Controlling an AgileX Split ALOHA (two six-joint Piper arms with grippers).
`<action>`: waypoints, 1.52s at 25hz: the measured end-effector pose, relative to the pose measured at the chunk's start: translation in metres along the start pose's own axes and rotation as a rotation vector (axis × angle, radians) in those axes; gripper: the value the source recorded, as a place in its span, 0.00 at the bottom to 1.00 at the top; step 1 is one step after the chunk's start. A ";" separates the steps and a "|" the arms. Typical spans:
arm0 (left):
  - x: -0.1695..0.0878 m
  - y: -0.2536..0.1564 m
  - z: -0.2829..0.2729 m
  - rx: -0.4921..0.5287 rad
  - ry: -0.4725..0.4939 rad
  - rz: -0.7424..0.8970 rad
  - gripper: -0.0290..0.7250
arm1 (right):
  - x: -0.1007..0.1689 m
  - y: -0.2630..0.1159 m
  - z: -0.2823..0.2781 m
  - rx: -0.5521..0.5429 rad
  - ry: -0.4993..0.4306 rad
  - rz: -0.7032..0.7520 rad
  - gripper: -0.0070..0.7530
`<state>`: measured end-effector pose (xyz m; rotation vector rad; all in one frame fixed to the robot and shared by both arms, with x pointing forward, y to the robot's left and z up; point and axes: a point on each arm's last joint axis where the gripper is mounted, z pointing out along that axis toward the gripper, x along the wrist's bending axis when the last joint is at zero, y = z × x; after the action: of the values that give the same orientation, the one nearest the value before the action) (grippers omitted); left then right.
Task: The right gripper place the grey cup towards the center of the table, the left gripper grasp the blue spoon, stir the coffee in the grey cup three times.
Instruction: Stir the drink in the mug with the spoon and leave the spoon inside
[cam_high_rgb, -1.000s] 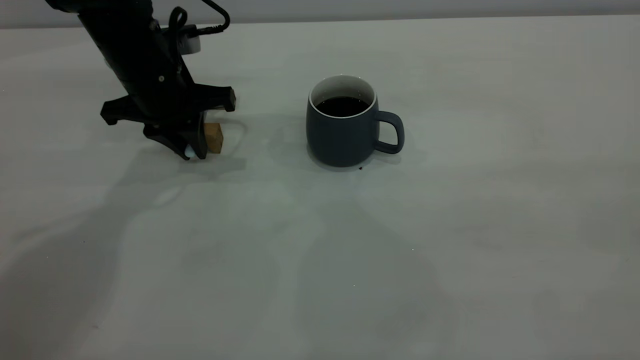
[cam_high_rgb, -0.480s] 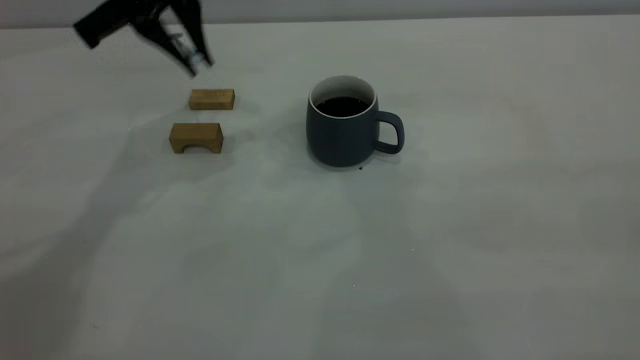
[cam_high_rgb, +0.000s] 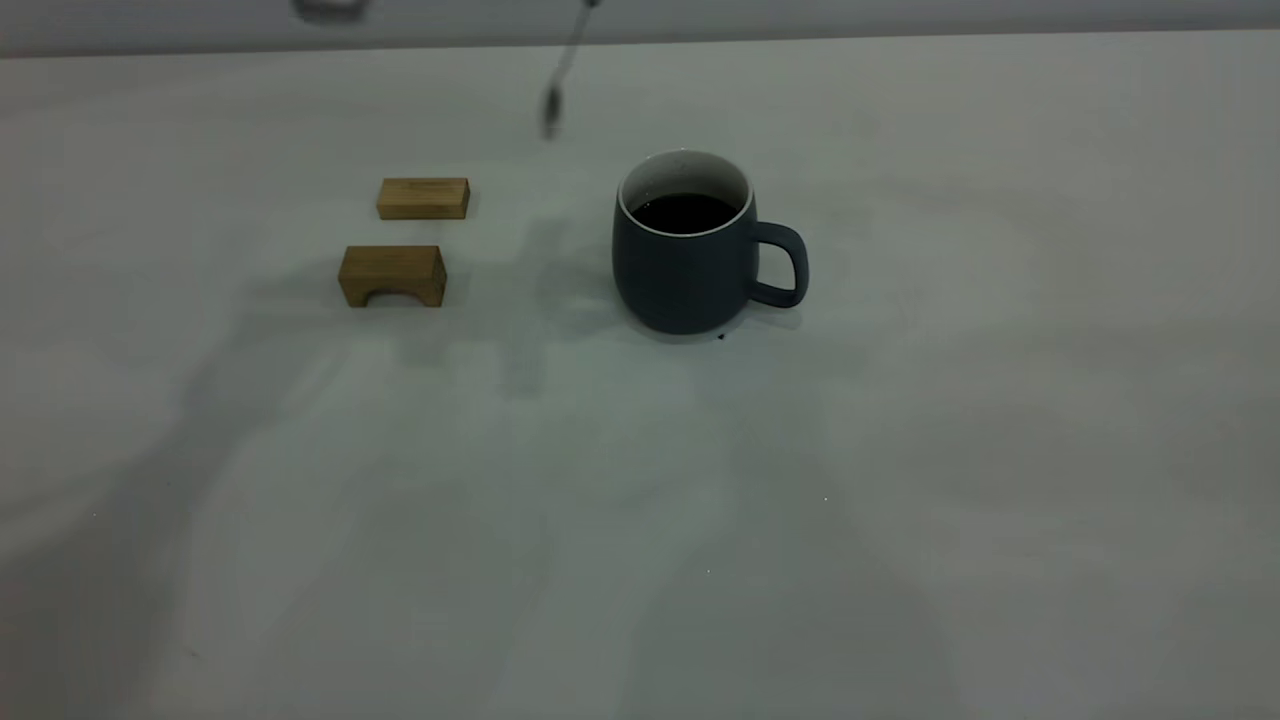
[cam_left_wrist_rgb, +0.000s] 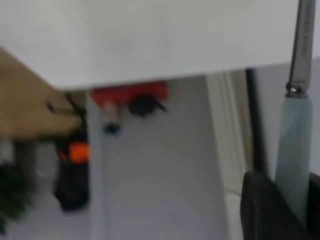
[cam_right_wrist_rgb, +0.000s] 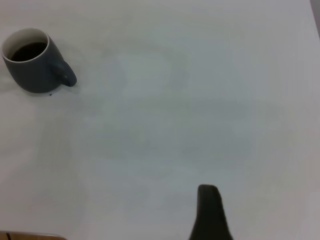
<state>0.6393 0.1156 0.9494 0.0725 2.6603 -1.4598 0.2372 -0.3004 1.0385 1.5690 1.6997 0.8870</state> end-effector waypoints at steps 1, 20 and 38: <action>-0.001 0.003 0.005 0.028 -0.007 -0.040 0.26 | 0.000 0.000 0.000 0.000 0.000 0.000 0.79; -0.012 0.078 0.070 0.182 -0.158 -0.344 0.26 | 0.000 0.000 0.000 0.000 0.000 0.000 0.79; -0.006 0.084 0.077 0.200 -0.140 -0.016 0.26 | 0.000 0.000 0.000 0.000 0.000 0.000 0.79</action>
<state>0.6580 0.0957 0.8389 -0.0341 2.4047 -1.6663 0.2372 -0.3004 1.0385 1.5690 1.6997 0.8870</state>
